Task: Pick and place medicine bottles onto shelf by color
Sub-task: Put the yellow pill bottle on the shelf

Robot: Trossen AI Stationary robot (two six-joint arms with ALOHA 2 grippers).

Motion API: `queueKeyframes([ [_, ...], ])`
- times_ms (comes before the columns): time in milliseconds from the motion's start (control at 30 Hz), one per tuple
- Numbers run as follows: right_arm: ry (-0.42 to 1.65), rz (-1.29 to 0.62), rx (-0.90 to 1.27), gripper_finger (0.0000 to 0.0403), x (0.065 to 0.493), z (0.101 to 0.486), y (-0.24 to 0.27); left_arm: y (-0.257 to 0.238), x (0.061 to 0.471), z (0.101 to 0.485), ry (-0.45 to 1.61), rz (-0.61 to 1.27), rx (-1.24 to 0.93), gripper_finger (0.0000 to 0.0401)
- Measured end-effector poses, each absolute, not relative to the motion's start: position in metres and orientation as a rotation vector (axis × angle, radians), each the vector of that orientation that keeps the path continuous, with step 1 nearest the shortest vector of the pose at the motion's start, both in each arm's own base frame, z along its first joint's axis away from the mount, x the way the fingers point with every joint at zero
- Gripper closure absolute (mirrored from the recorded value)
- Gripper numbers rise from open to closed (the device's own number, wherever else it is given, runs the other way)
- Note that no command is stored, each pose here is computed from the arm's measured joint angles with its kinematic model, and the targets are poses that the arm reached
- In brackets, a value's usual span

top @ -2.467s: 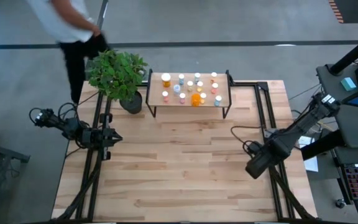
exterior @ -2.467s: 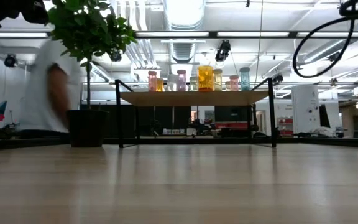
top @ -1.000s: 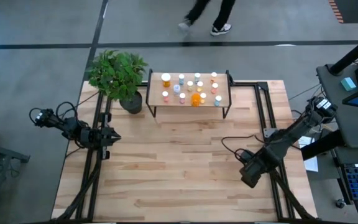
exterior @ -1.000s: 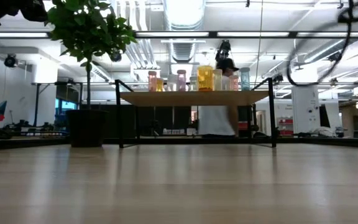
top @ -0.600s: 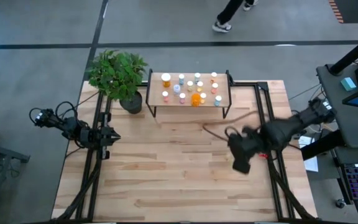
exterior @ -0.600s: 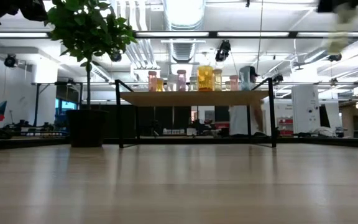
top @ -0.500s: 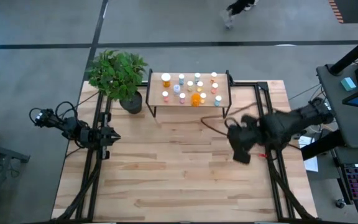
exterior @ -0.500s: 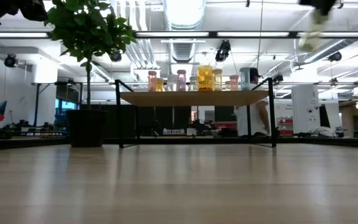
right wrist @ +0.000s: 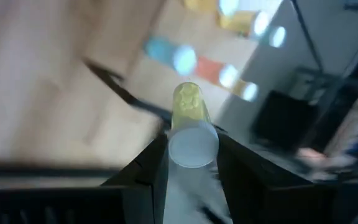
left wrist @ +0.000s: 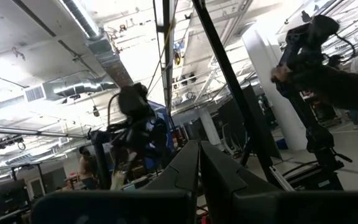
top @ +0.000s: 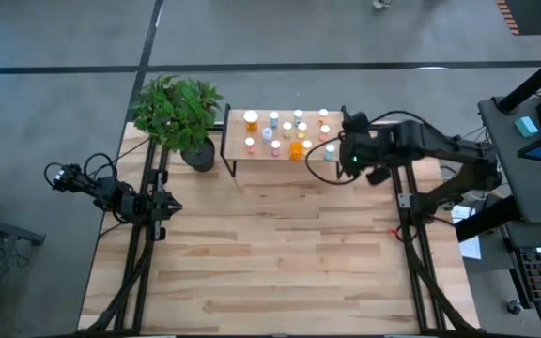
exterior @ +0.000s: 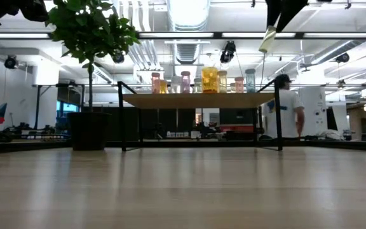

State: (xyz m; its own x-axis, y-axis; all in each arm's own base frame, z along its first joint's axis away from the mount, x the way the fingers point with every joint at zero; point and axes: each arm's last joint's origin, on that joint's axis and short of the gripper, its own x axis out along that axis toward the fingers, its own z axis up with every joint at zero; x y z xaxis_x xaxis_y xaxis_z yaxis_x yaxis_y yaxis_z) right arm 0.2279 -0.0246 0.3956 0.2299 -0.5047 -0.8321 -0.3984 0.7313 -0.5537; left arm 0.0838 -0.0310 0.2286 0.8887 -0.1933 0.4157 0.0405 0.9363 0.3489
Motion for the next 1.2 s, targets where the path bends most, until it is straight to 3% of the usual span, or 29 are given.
queueKeyframes([
  [133, 1.471, 0.023, -1.023, 0.0293, 0.226, 0.398, -0.047, -0.031, 0.084, 0.229, -0.462, -0.124, 0.341, 0.0401],
  [433, 1.571, 0.175, -1.095, 0.0294, 0.229, 0.390, -0.101, -0.031, 0.084, 0.228, -0.462, -0.124, 0.341, 0.0401],
  [667, 1.482, 0.234, -1.084, 0.0294, 0.245, 0.382, -0.125, -0.031, 0.084, 0.228, -0.461, -0.124, 0.342, 0.0401],
  [1200, 1.562, 0.385, -0.968, 0.0294, 0.267, 0.344, -0.150, -0.031, 0.084, 0.228, -0.461, -0.124, 0.343, 0.0401],
])
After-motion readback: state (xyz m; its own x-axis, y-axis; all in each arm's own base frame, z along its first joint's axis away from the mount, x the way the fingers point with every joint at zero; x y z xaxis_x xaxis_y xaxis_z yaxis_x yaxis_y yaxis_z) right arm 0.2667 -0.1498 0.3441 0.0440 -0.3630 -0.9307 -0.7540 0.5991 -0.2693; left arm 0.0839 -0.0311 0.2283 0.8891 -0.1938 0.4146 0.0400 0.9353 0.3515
